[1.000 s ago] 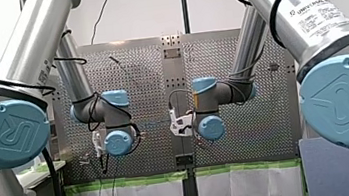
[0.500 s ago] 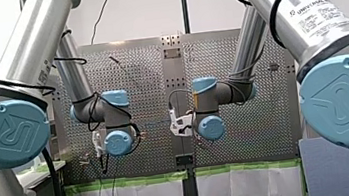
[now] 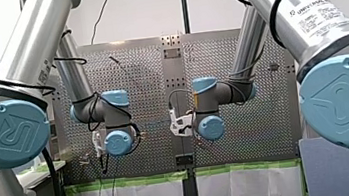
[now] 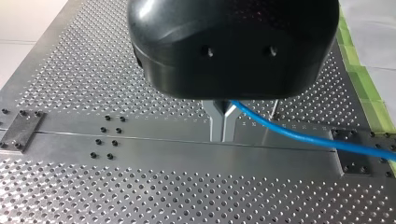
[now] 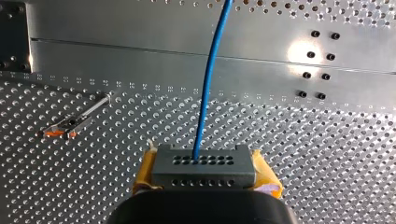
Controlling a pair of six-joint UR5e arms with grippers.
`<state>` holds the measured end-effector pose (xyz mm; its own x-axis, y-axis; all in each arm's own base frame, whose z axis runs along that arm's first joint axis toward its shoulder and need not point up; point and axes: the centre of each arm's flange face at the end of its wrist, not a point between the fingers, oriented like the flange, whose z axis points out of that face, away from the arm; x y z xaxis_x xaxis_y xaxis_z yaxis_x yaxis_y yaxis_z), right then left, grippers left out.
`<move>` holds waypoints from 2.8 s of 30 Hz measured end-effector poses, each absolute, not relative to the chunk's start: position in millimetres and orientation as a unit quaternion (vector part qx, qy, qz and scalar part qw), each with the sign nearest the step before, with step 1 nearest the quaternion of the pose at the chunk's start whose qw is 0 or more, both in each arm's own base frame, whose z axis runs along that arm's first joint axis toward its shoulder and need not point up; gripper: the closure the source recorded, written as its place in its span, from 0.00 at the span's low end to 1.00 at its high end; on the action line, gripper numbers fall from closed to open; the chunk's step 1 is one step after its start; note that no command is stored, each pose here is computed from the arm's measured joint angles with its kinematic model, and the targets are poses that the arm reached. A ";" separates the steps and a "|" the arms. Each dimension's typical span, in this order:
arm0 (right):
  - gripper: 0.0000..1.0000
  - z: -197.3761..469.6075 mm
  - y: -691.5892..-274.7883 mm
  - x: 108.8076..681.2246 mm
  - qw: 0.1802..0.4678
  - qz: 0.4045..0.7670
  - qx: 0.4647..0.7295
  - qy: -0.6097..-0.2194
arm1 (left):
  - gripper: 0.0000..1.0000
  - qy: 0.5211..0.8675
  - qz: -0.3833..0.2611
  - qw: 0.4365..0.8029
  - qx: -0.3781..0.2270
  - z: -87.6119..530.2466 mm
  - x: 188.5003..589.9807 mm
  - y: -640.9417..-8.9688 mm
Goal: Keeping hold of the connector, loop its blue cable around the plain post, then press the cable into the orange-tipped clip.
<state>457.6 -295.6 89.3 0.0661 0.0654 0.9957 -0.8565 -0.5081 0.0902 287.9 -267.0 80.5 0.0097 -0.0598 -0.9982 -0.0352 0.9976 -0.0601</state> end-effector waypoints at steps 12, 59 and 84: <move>1.00 89.8 -295.9 458.2 0.380 0.606 0.622 -0.317 | 1.00 0.716 -0.002 0.698 -0.020 59.5 281.9 -265.9; 1.00 19.6 -281.6 445.2 0.352 0.529 0.696 -0.335 | 1.00 0.725 -0.009 0.689 -0.028 63.2 278.9 -252.7; 1.00 158.5 -322.1 471.5 0.305 0.610 0.644 -0.346 | 1.00 0.679 -0.058 0.721 -0.124 163.7 341.5 -240.8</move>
<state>471.5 -322.1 158.5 0.0164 -0.0736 0.9972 -0.8177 -0.5749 -0.0290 341.5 -240.8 163.7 0.0713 -0.2533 -0.9648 -0.0848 0.9622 -0.2589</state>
